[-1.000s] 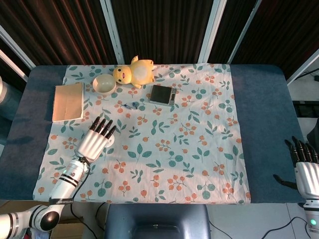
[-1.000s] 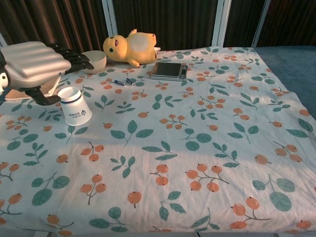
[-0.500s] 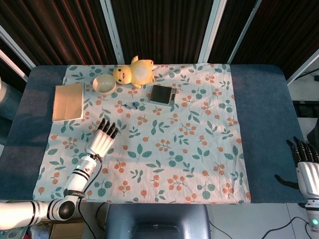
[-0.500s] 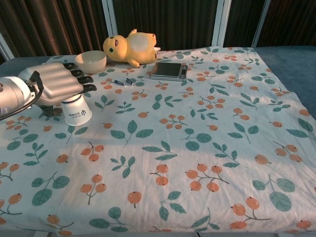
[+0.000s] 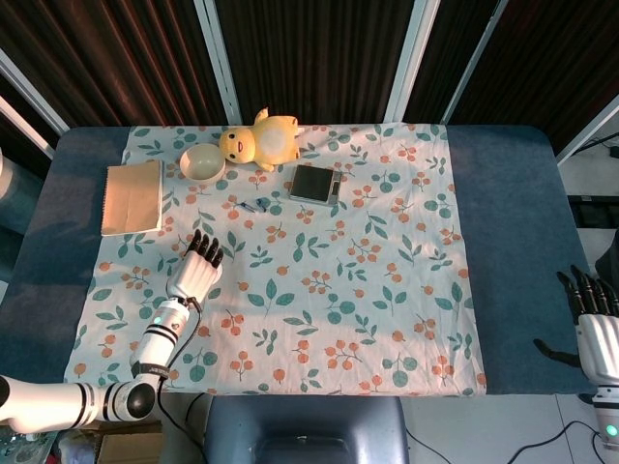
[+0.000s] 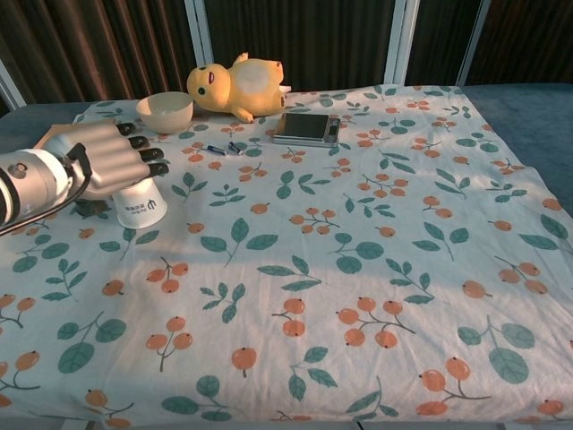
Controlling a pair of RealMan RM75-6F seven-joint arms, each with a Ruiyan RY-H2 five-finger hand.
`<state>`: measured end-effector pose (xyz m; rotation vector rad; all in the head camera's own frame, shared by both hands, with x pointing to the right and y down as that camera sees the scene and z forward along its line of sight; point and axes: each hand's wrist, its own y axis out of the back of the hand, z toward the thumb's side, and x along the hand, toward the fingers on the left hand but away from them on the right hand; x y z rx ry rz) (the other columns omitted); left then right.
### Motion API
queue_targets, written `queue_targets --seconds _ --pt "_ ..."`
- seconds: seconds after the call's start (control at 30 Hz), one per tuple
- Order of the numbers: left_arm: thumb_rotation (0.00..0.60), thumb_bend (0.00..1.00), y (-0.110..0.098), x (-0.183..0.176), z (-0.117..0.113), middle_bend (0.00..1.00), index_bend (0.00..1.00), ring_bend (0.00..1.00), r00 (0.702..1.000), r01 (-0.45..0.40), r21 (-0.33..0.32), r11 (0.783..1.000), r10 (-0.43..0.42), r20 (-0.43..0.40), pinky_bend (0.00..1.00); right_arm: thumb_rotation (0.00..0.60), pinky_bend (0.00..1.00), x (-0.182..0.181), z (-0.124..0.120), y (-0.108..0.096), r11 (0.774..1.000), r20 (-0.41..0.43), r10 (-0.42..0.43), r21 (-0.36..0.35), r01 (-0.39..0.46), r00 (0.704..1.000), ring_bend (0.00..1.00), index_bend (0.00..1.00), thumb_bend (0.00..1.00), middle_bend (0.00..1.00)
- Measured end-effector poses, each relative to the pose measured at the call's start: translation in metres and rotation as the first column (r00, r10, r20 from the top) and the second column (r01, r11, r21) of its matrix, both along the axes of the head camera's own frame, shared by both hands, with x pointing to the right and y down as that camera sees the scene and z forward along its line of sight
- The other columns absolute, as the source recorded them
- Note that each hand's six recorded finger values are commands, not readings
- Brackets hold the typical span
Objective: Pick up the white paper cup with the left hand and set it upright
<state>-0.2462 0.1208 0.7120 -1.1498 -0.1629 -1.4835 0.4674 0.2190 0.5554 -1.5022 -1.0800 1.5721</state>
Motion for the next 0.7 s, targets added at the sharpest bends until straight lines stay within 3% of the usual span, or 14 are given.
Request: queue_targets --seconds 0.27,0.47,0.7 --pt "0.6 0.48 -0.005 0.0035 0.0005 0.23 0.14 0.0 0.997 -0.065 0.057 0.996 0.066 -0.026 0.06 0.6 0.0 0.0003 0.0018 0.0016 1.0 -0.001 -0.003 -0.012 0.002 1.0 0.0 0.0 0.17 0.0" --pt "0.6 0.55 -0.0051 0.0005 0.006 0.31 0.23 0.04 0.997 -0.062 0.064 0.996 0.064 -0.039 0.08 0.6 0.0 0.0012 0.0007 0.0019 1.0 0.0 0.0 -0.013 0.0 1.0 0.0 0.0 0.17 0.0" --pt "0.6 0.56 -0.0058 -0.0008 0.0048 0.36 0.3 0.07 0.996 -0.053 0.075 0.996 0.058 -0.068 0.09 0.6 0.0 0.0028 0.0004 0.002 1.0 0.003 0.005 -0.015 -0.005 1.0 0.0 0.0 0.17 0.0"
